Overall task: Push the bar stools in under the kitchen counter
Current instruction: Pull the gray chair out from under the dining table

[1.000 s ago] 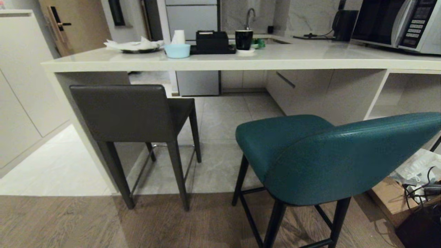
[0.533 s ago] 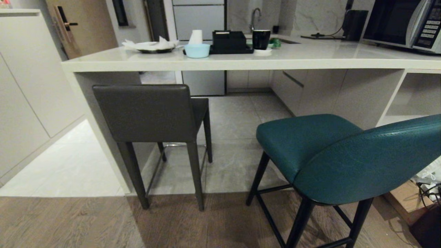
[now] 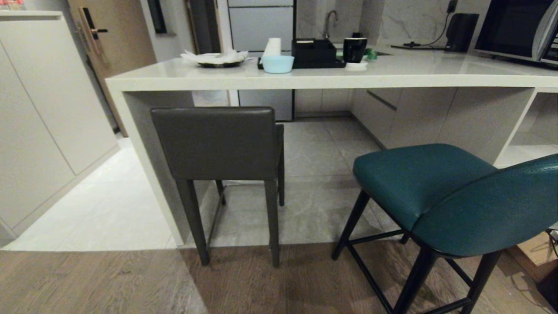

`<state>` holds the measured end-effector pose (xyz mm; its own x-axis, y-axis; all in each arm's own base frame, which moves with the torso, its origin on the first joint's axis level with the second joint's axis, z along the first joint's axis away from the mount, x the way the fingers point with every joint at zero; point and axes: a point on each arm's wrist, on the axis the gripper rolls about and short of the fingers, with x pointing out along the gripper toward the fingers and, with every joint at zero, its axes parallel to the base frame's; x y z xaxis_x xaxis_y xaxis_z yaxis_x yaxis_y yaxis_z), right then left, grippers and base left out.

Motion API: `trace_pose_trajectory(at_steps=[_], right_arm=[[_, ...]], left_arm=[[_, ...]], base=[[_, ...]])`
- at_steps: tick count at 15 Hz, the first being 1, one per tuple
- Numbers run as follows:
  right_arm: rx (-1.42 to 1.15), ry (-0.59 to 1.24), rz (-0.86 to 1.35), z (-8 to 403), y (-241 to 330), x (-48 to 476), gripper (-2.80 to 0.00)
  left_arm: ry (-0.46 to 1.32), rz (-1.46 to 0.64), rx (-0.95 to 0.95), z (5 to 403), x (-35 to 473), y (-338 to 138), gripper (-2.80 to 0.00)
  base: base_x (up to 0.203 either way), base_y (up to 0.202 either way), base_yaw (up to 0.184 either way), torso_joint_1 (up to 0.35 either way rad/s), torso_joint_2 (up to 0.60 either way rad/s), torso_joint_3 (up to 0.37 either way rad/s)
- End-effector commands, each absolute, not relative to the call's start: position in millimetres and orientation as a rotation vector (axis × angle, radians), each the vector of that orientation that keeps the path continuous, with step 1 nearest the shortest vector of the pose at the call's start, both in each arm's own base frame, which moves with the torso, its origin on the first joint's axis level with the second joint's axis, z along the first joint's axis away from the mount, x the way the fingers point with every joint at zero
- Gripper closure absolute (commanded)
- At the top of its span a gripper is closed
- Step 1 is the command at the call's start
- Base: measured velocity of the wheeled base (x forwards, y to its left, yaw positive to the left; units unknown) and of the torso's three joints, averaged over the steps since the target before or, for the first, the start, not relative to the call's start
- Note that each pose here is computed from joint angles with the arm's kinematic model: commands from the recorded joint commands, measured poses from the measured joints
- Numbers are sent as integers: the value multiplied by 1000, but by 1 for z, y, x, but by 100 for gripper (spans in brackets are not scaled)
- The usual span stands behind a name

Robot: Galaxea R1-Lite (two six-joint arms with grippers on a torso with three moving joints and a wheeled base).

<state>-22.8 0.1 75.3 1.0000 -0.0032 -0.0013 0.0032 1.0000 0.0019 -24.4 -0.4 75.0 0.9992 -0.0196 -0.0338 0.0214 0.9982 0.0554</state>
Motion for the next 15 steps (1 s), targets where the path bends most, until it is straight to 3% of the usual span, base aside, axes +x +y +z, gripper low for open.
trace_pose_trajectory(at_steps=[1, 15], right_arm=[[2, 0, -3, 75, 0, -23, 0], [3, 0, -3, 75, 0, -23, 0]], left_arm=[[33, -21, 56, 75, -24, 0, 0], [35, -18, 59, 75, -24, 0, 0]], base=[[0, 195, 0, 4, 2, 4], [0, 188, -1, 2, 2, 2]])
